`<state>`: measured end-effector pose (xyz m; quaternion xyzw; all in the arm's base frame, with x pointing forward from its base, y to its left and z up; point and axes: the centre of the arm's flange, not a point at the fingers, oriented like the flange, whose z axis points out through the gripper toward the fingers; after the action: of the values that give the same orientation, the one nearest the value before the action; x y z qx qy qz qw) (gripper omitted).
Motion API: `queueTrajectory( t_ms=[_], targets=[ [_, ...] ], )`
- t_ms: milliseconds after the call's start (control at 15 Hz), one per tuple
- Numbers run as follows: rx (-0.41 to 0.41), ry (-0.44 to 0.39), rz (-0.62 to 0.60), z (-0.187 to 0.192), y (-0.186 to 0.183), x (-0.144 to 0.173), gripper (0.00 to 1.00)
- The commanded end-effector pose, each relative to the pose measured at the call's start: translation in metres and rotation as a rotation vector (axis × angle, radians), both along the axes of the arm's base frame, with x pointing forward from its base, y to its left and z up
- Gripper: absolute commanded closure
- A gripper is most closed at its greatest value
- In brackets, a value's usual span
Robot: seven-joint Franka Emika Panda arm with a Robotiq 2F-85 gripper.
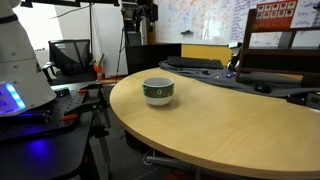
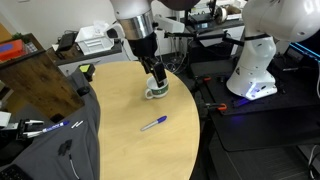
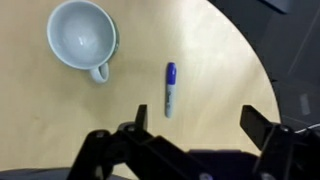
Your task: Put the marker in the mug
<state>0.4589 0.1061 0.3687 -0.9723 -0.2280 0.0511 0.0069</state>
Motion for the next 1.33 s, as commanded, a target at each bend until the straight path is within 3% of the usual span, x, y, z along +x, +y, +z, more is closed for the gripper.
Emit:
queueTrajectory(
  t_ms=[0,67,533,600,1000,1267],
  targets=[
    [0.040,-0.004,-0.034,-0.012,0.004,0.027,0.00],
    [0.018,0.001,-0.014,-0.013,0.001,0.014,0.00],
    [0.025,0.000,-0.020,-0.014,0.003,0.023,0.00],
    [0.001,0.004,-0.020,-0.023,-0.001,0.030,0.00],
    [0.051,-0.003,0.086,-0.103,-0.036,0.056,0.00],
    [-0.020,-0.045,0.080,-0.148,-0.030,0.069,0.00]
  ],
)
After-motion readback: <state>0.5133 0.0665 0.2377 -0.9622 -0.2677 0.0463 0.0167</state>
